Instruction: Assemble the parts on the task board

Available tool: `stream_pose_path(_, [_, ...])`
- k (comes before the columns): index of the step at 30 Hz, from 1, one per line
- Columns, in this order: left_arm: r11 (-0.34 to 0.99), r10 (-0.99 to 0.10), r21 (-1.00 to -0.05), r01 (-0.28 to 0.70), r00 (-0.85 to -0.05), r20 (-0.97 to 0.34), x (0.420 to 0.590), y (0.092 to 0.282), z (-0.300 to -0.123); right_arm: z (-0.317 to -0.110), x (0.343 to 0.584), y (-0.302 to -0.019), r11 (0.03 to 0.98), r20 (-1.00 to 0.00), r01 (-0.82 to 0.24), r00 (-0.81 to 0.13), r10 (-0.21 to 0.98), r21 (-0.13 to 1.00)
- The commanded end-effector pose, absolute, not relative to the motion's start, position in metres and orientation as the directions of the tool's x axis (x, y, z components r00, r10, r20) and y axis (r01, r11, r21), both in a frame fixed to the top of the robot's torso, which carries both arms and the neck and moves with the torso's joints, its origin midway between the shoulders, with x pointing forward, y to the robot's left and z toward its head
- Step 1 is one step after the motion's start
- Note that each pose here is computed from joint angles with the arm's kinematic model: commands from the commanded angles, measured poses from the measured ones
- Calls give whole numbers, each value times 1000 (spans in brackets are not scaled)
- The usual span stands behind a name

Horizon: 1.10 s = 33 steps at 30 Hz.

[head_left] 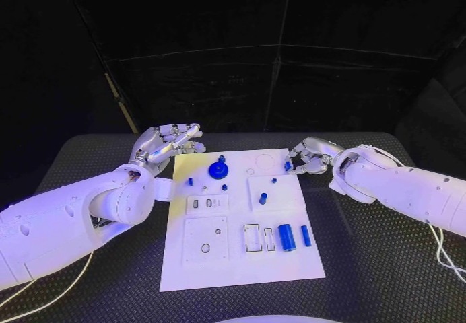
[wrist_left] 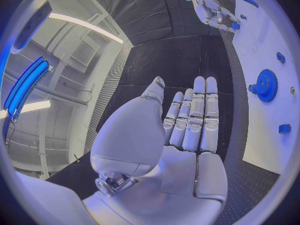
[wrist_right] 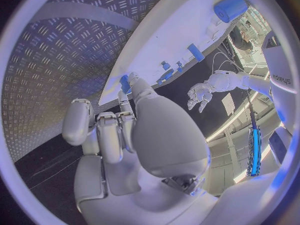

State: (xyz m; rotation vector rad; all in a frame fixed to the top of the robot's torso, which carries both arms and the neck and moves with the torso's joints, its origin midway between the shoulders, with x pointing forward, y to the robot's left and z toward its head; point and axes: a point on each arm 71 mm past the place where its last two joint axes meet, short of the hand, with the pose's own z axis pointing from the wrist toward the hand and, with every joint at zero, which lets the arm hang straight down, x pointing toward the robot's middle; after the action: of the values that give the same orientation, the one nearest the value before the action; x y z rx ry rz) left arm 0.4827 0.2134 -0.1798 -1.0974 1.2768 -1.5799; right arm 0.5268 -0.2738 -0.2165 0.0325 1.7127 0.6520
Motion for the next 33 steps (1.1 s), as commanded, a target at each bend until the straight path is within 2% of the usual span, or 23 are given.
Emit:
stream_pose_path(1, [-166, -942, -983, 74, -308, 136, 483, 212, -178, -216, 527, -272, 844, -899, -328, -265, 349, 425])
stream_pose_path(33, [-165, -941, -984, 68, -309, 136, 483, 212, -179, -218, 530, -267, 852, -899, -306, -258, 355, 424])
